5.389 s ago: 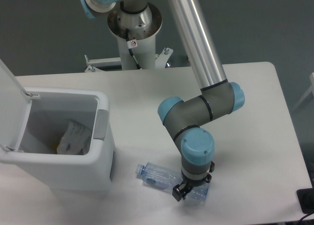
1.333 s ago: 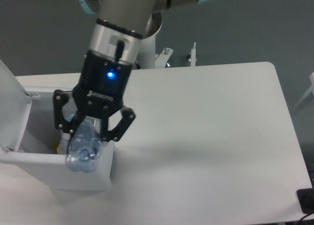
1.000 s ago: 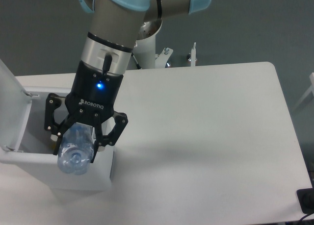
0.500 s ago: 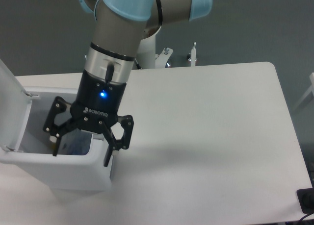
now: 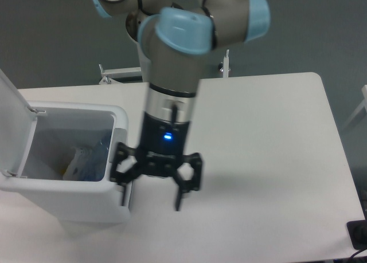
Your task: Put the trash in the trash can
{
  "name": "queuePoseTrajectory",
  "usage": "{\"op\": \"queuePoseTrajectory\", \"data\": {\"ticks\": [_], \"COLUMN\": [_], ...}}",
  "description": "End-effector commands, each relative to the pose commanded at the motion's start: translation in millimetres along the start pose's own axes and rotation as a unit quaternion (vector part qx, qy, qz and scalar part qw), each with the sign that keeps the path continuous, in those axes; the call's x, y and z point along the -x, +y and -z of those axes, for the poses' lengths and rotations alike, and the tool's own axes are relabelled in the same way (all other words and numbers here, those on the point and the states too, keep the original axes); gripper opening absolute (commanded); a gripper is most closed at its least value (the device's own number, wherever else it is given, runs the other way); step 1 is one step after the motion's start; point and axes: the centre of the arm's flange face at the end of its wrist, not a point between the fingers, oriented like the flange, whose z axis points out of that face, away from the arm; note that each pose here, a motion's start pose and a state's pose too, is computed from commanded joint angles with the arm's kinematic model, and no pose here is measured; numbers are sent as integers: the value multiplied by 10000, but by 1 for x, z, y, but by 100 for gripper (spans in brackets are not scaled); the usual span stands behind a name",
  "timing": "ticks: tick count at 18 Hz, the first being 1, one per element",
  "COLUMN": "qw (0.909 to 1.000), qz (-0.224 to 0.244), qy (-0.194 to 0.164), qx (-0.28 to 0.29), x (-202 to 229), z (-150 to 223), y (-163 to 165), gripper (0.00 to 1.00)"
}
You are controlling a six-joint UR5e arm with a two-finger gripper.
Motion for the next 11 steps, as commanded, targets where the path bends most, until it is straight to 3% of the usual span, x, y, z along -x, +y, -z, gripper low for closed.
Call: {"op": "queuePoseTrajectory", "data": {"ticks": [4, 11], "qw": [9995, 9971], "qz": [-141, -381], "qy": [-199, -310], "qx": [207, 588], "x": [66, 131], "z": [-4, -4], "y": [28, 81], "gripper": [100, 100]}}
